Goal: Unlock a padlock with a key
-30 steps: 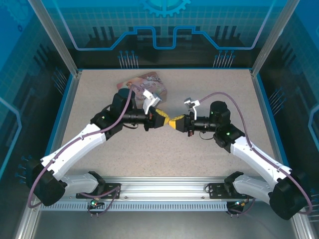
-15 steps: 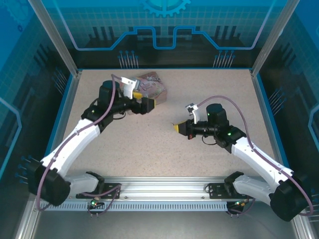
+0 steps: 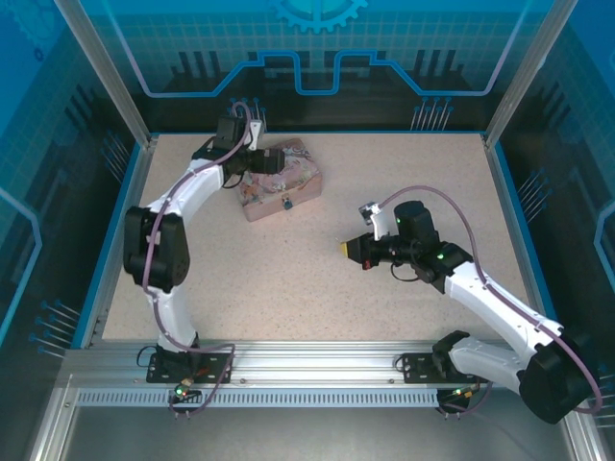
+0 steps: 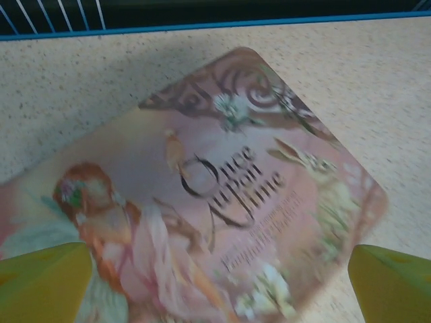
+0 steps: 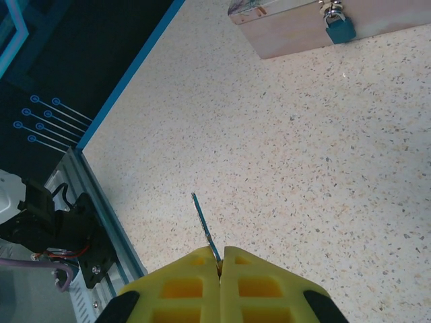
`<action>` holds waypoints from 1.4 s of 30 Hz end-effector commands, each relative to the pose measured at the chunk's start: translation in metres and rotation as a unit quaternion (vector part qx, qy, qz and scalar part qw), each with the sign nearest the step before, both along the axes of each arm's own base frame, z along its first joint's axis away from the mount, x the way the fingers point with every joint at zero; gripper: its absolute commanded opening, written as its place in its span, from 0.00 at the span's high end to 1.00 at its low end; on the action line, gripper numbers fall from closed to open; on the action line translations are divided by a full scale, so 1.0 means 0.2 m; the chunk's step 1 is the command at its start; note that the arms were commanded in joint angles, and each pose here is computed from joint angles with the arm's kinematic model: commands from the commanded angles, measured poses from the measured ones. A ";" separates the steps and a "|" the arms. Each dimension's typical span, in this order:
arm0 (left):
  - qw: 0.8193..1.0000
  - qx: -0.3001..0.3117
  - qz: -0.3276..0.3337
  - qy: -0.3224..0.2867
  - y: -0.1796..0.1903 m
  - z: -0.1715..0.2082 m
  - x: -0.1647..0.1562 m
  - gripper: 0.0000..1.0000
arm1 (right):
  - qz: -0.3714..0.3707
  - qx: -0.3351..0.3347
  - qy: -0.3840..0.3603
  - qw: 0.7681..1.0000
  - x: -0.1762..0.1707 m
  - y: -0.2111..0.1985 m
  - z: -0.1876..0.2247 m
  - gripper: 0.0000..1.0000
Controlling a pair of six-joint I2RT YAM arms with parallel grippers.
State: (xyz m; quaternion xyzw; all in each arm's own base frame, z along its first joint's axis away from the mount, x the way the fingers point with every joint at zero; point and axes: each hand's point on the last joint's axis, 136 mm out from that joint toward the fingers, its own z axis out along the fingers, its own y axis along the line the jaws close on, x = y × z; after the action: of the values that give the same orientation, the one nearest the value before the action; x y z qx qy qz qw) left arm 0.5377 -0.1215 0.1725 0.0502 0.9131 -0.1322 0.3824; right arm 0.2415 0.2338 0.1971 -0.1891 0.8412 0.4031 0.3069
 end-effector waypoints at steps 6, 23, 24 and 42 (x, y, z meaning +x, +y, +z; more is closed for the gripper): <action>1.000 0.027 -0.002 0.008 0.04 -0.11 0.28 0.01 | -0.009 -0.001 -0.004 1.000 -0.02 -0.06 -0.02 1.00; 0.996 -0.010 -0.068 0.052 -0.09 -0.35 0.44 0.02 | -0.021 0.009 -0.004 1.000 -0.02 -0.11 -0.03 1.00; 0.996 -0.009 -0.071 0.055 -0.09 -0.36 0.43 0.04 | -0.022 0.009 -0.005 1.000 -0.02 -0.12 -0.02 1.00; 0.976 0.045 -0.183 0.106 -0.40 -0.48 0.05 0.20 | -0.027 0.008 -0.003 1.000 -0.03 -0.13 -0.01 1.00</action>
State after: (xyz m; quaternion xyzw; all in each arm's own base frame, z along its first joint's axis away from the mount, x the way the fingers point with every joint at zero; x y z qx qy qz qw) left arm 0.5916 -0.1825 0.0992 0.1930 0.9169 -0.1501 0.3156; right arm 0.2385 0.2119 0.1955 -0.1671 0.8401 0.4019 0.3237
